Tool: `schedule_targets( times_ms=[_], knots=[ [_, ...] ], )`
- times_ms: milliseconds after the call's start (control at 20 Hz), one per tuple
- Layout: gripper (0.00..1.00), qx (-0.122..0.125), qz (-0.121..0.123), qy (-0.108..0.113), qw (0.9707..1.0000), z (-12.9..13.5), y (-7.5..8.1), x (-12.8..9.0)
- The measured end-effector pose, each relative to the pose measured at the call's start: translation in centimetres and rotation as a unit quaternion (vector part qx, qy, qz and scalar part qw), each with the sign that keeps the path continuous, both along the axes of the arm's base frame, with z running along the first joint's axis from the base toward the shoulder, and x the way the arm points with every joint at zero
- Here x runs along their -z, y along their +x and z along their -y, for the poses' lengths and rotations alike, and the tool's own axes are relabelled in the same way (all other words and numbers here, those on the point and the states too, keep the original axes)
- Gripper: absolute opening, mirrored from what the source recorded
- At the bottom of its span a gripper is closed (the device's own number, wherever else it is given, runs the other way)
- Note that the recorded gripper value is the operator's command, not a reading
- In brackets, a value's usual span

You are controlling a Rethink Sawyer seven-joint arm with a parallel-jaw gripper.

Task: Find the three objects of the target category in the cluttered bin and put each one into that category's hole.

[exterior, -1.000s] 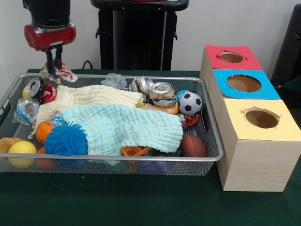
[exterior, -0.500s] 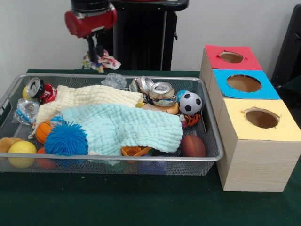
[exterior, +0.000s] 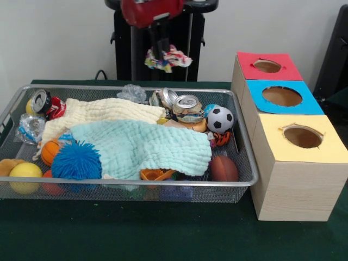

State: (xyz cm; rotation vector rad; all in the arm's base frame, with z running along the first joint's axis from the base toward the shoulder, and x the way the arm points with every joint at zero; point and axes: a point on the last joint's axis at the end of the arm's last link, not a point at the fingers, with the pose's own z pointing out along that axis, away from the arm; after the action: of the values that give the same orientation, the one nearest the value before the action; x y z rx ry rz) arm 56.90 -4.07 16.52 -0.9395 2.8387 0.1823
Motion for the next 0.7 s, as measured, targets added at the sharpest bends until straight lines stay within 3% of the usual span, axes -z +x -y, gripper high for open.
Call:
schedule_targets(
  times_ms=[150, 350, 700],
  knots=[
    [0.0, 0.018, 0.018, 0.014, 0.9996, -3.1, 0.8, -0.2],
    [0.0, 0.048, 0.049, 0.03, 0.9972, -10.0, 1.6, -0.2],
    [0.0, 0.098, 0.066, 0.052, 0.9917, -18.2, 1.5, 1.6]
  ],
)
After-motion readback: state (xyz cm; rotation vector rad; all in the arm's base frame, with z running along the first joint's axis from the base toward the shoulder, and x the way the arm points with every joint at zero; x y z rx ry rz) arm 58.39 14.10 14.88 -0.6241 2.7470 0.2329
